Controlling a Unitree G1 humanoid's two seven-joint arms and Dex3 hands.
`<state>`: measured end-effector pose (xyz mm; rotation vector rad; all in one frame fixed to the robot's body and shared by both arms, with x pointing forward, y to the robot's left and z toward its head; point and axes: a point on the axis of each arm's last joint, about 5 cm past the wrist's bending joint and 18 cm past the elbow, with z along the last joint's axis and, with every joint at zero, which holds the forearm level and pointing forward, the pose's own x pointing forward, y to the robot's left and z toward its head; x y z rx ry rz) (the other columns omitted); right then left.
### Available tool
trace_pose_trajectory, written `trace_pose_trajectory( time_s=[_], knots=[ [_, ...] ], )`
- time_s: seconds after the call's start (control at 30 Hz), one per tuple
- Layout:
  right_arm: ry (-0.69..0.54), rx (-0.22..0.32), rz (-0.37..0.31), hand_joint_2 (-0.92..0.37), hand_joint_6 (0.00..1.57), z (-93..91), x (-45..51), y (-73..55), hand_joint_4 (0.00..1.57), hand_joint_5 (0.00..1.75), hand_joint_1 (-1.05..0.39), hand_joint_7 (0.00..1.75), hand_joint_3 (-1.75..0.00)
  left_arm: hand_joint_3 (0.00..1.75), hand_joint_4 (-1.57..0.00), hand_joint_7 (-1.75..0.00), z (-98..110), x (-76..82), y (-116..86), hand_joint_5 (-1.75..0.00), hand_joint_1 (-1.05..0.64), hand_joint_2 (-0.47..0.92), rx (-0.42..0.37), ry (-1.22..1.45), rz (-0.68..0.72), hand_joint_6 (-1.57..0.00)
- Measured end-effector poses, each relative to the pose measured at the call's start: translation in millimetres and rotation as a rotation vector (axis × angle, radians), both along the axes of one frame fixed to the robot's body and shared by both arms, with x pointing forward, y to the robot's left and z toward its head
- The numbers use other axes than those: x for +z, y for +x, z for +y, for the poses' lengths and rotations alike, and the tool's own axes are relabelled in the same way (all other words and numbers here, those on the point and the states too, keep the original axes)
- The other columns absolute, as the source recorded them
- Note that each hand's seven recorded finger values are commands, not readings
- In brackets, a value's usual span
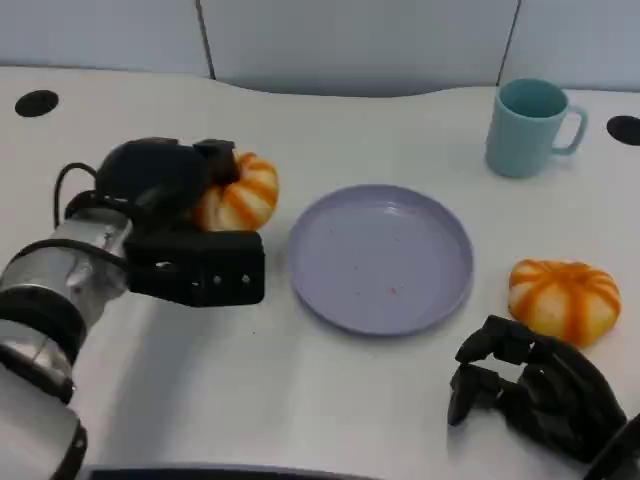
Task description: Grasp the bread from the table and place it into the plate.
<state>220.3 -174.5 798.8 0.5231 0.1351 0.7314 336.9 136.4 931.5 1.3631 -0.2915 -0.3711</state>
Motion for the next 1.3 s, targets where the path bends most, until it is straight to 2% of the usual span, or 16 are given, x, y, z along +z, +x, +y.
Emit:
trace_pose_trajectory(
  time_s=[0.03, 0.1, 0.17, 0.57, 0.6, 0.67, 0.7, 0.77, 0.83, 0.93, 1.0, 1.27, 1.3],
  knots=[
    [0.002, 0.000, 0.000, -0.92, 0.70, 0.0, 0.0, 0.1, 0.64, 1.40, -0.47, 0.92, -0.05, 0.00, -0.79, -1.34, -3.4, -0.1, -0.2, -1.75, -0.26, 0.90, -0.012, -0.001, 0.000, -0.69],
    [0.004, 0.004, -0.002, -0.92, 0.70, 0.0, 0.0, 0.1, 0.64, 1.40, -0.47, 0.92, -0.07, 0.01, -0.79, -1.57, -9.9, 0.8, 0.1, -1.75, -0.27, 0.90, -0.033, -0.001, -0.003, -0.62],
    [0.002, 0.005, -0.008, -0.92, 0.70, 0.1, 0.1, 0.1, 0.64, 1.39, -0.46, 0.92, -0.06, 0.00, -0.80, -1.70, -17.4, 2.8, 0.7, -1.75, -0.24, 0.89, -0.058, 0.008, -0.013, -0.59],
    [-0.007, 0.017, -0.017, -0.92, 0.68, 1.7, 1.9, 2.1, 0.62, 1.42, -0.48, 0.96, -0.07, 0.03, -0.92, -1.75, -71.8, 8.3, -4.6, -1.75, -0.27, 0.92, -0.250, -0.004, -0.073, -0.59],
    [-0.008, 0.019, -0.015, -0.92, 0.67, 1.9, 2.1, 2.4, 0.61, 1.44, -0.48, 0.98, -0.07, 0.06, -0.92, -1.54, -75.5, 8.8, -5.2, -1.75, -0.30, 0.92, -0.262, -0.007, -0.077, -0.60],
    [-0.016, 0.028, -0.018, -0.92, 0.67, 2.5, 2.7, 3.0, 0.61, 1.45, -0.47, 0.99, -0.07, 0.06, -0.93, -1.40, -82.1, 8.5, -7.2, -1.75, -0.32, 0.90, -0.292, -0.007, -0.078, -0.65],
    [-0.017, 0.029, -0.019, -0.92, 0.67, 2.7, 2.8, 3.1, 0.61, 1.45, -0.48, 1.00, -0.07, 0.05, -0.96, -1.23, -84.4, 7.8, -8.2, -1.75, -0.32, 0.88, -0.305, -0.004, -0.076, -0.73],
    [-0.022, 0.030, -0.021, -0.92, 0.67, 2.9, 3.0, 3.2, 0.62, 1.45, -0.49, 1.00, -0.07, 0.04, -0.97, -1.11, -88.3, 6.2, -9.9, -1.75, -0.32, 0.87, -0.320, 0.006, -0.071, -0.78],
    [-0.024, 0.029, -0.022, -0.92, 0.67, 3.0, 3.0, 3.2, 0.62, 1.43, -0.49, 1.00, -0.07, 0.04, -0.98, -1.11, -92.1, 5.2, -11.4, -1.75, -0.35, 0.88, -0.339, 0.022, -0.071, -0.79],
    [-0.028, 0.027, -0.024, -0.92, 0.67, 3.2, 3.2, 3.3, 0.64, 1.43, -0.48, 0.99, -0.07, 0.03, -0.98, -1.27, -97.8, 5.4, -12.6, -1.75, -0.34, 0.89, -0.353, 0.047, -0.074, -0.77],
    [-0.031, 0.026, -0.026, -0.92, 0.66, 3.2, 3.4, 3.0, 0.64, 1.43, -0.48, 1.00, -0.07, 0.03, -0.98, -1.30, -101.5, 6.7, -12.7, -1.75, -0.34, 0.90, -0.356, 0.060, -0.080, -0.76],
    [-0.024, 0.026, -0.022, -0.92, 0.67, 4.2, 3.7, 2.7, 0.64, 1.41, -0.48, 1.00, -0.05, 0.01, -0.94, -1.01, -107.3, 6.9, -13.6, -1.75, -0.36, 0.89, -0.366, 0.106, -0.087, -0.78],
    [-0.024, 0.025, -0.020, -0.92, 0.67, 4.2, 3.8, 2.8, 0.64, 1.41, -0.48, 1.00, -0.04, 0.00, -0.86, -0.95, -107.2, 6.9, -13.5, -1.75, -0.37, 0.89, -0.365, 0.104, -0.086, -0.75]
  ],
)
